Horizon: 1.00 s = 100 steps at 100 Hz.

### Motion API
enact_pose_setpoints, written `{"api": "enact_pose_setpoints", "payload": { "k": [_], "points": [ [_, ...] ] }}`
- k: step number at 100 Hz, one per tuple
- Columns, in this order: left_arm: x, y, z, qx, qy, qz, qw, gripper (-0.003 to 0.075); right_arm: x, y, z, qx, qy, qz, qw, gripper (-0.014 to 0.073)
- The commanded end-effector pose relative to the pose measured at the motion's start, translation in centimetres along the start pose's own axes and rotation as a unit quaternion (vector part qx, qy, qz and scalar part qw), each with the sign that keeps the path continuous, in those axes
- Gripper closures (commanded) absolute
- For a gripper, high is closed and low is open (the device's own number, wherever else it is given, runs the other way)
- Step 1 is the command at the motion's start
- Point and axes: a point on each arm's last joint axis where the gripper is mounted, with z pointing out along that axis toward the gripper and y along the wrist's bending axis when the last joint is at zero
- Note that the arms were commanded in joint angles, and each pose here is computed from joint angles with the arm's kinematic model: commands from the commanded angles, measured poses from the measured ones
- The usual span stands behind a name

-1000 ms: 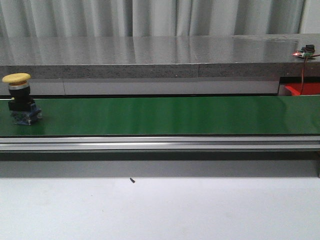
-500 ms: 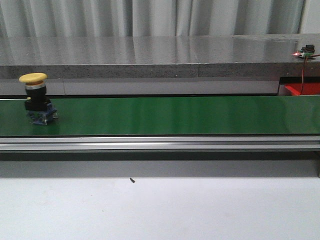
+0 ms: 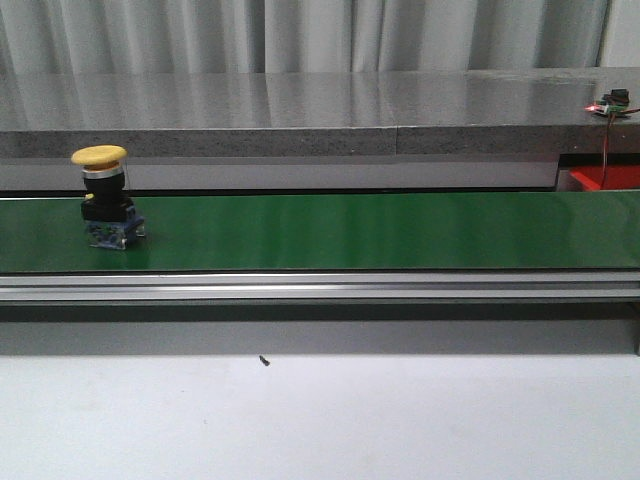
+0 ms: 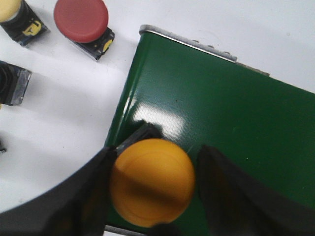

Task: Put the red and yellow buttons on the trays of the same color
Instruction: 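Grasp a second yellow button with the left gripper and set it on the belt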

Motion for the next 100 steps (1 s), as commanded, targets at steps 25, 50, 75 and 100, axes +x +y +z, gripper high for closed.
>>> {"api": "enact_pose_setpoints", "payload": {
  "k": [25, 50, 75, 100],
  "points": [
    [-0.6, -1.2, -3.2, 0.027, -0.059, 0.012, 0.998, 0.0167, -1.4, -0.1, -0.3, 0.008, -0.044, -0.005, 0.999, 0.0712],
    [-0.1, -2.0, -7.0, 0.027, -0.107, 0.023, 0.994, 0.0167, -1.4, -0.1, -0.3, 0.008, -0.044, -0.005, 0.999, 0.0712],
    [2.0, -5.1, -12.4, 0.047, -0.161, 0.078, 0.983, 0.0407, -1.4, -0.1, -0.3, 0.008, -0.044, -0.005, 0.999, 0.0712],
    [4.6, -8.6, -15.7, 0.077, -0.187, 0.149, 0.968, 0.074, -1.4, -0.1, -0.3, 0.008, -0.044, -0.005, 0.999, 0.0712]
  ]
}}
